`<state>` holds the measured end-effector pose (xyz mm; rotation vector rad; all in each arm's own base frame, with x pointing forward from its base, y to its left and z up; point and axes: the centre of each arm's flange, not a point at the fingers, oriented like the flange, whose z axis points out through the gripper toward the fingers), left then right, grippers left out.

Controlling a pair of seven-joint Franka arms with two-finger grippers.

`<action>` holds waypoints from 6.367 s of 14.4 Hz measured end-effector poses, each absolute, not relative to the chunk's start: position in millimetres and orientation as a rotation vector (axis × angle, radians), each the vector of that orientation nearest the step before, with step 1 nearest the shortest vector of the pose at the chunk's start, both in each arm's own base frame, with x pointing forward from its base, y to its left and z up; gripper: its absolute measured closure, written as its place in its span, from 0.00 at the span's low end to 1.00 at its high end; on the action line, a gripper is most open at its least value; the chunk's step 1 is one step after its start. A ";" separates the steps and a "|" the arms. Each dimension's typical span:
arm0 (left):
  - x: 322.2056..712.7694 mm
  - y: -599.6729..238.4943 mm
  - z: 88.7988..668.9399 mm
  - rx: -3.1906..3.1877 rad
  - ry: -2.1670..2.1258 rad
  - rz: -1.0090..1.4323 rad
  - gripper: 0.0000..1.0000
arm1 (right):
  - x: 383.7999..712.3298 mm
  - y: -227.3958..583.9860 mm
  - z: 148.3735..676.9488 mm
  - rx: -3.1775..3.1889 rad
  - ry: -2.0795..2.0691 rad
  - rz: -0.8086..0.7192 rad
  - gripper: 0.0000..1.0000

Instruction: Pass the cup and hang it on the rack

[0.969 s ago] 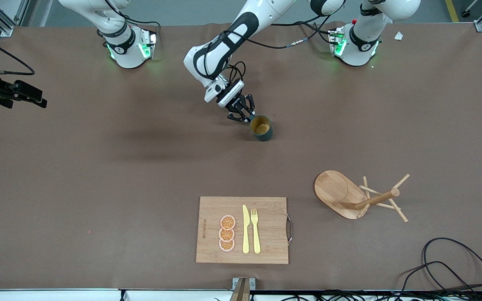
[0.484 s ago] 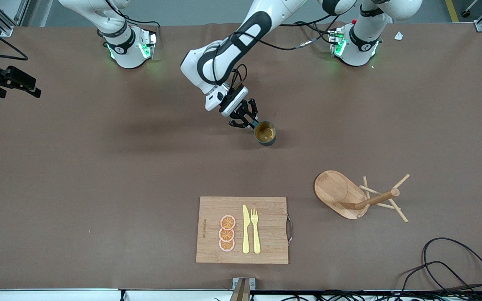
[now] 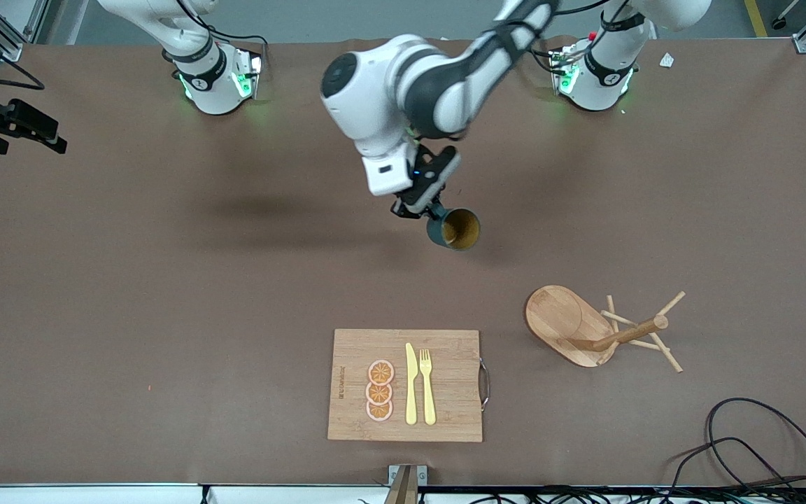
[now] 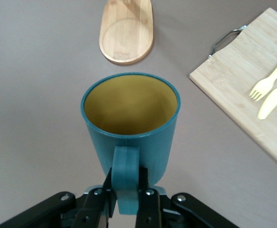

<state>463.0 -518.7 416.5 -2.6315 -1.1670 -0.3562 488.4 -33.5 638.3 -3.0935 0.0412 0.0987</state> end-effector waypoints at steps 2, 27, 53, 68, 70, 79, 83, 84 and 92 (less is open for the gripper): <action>495.5 -479.1 457.5 -2.711 -1.246 -0.195 0.79 | 484.1 -32.8 643.5 -3.094 0.039 0.089 0.00; 683.4 -84.5 448.3 -3.095 -1.881 1.501 0.79 | 478.4 -26.0 638.9 -3.092 0.109 0.166 0.00; 695.3 13.3 380.7 -3.268 -1.794 1.445 0.39 | 504.2 -13.0 667.9 -3.121 0.142 0.148 0.00; 612.1 -80.5 600.7 -3.227 -0.417 0.159 0.00 | 504.2 -11.1 669.7 -3.121 0.137 0.142 0.00; 606.9 -76.7 610.3 -3.193 -0.248 0.100 0.00 | 504.2 -10.6 669.8 -3.121 0.135 0.142 0.00; 592.8 -74.7 623.6 -3.183 -0.048 0.064 0.00 | 505.3 -9.5 670.6 -3.122 0.107 0.127 0.00; 593.3 -71.5 621.8 -3.174 -0.015 0.066 0.00 | 505.3 -10.1 670.6 -3.122 0.033 0.126 0.00; 592.9 -70.7 622.9 -3.169 -0.014 0.062 0.00 | 505.3 -10.1 670.6 -3.122 0.023 0.126 0.00; 575.1 -64.3 643.1 -3.149 -0.056 0.014 0.00 | 504.9 -22.8 670.7 -3.120 -0.034 0.124 0.00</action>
